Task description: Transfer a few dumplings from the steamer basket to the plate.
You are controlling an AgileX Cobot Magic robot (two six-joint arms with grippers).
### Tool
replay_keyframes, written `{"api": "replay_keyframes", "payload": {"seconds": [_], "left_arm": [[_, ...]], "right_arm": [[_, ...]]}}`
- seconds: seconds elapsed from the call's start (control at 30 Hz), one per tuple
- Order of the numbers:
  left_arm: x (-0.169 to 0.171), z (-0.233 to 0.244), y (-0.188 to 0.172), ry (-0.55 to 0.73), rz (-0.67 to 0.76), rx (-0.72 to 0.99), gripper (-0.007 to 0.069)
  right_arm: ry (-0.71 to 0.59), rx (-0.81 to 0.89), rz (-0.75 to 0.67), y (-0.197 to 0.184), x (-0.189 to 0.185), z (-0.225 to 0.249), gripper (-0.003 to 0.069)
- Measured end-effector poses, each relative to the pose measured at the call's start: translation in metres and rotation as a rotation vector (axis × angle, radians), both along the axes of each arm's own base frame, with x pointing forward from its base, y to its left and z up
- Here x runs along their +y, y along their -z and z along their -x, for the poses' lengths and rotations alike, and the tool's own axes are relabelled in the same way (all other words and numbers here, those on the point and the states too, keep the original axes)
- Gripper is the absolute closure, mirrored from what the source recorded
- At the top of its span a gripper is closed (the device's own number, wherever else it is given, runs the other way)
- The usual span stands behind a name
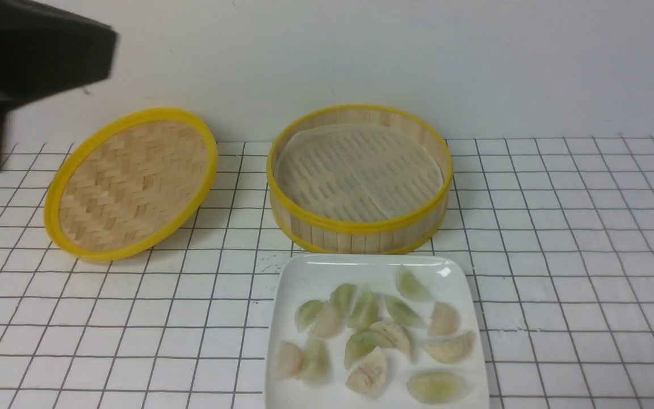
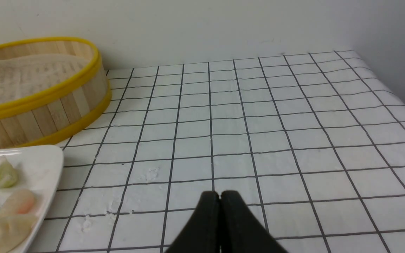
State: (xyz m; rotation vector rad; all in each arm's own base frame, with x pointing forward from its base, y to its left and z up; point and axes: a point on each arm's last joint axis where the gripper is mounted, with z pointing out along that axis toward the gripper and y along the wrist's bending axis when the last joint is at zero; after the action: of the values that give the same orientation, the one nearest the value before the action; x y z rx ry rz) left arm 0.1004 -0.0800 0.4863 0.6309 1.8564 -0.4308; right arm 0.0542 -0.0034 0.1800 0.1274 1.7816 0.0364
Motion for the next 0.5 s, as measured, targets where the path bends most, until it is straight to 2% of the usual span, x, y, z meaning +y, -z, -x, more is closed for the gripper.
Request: {"api": "replay_keyframes", "payload": {"seconds": [0.17, 0.33, 0.37, 0.4, 0.43, 0.5], "left_arm": [[0.042, 0.04, -0.006, -0.052, 0.023, -0.11, 0.0631], [0.075, 0.073, 0.03, -0.175, 0.065, -0.191, 0.0631], [0.079, 0.078, 0.06, -0.265, 0.066, -0.212, 0.0631], [0.078, 0.076, 0.079, -0.298, 0.053, -0.203, 0.0631], [0.079, 0.078, 0.082, -0.306, 0.055, -0.211, 0.0631], [0.076, 0.071, 0.122, -0.395, 0.049, -0.22, 0.0631]], "right_arm": [[0.0, 0.0, 0.0, 0.0, 0.0, 0.0, 0.0673], [0.0, 0.0, 0.0, 0.0, 0.0, 0.0, 0.0673], [0.0, 0.0, 0.0, 0.0, 0.0, 0.0, 0.0673], [0.0, 0.0, 0.0, 0.0, 0.0, 0.0, 0.0673], [0.0, 0.0, 0.0, 0.0, 0.0, 0.0, 0.0673], [0.0, 0.0, 0.0, 0.0, 0.0, 0.0, 0.0673]]}}
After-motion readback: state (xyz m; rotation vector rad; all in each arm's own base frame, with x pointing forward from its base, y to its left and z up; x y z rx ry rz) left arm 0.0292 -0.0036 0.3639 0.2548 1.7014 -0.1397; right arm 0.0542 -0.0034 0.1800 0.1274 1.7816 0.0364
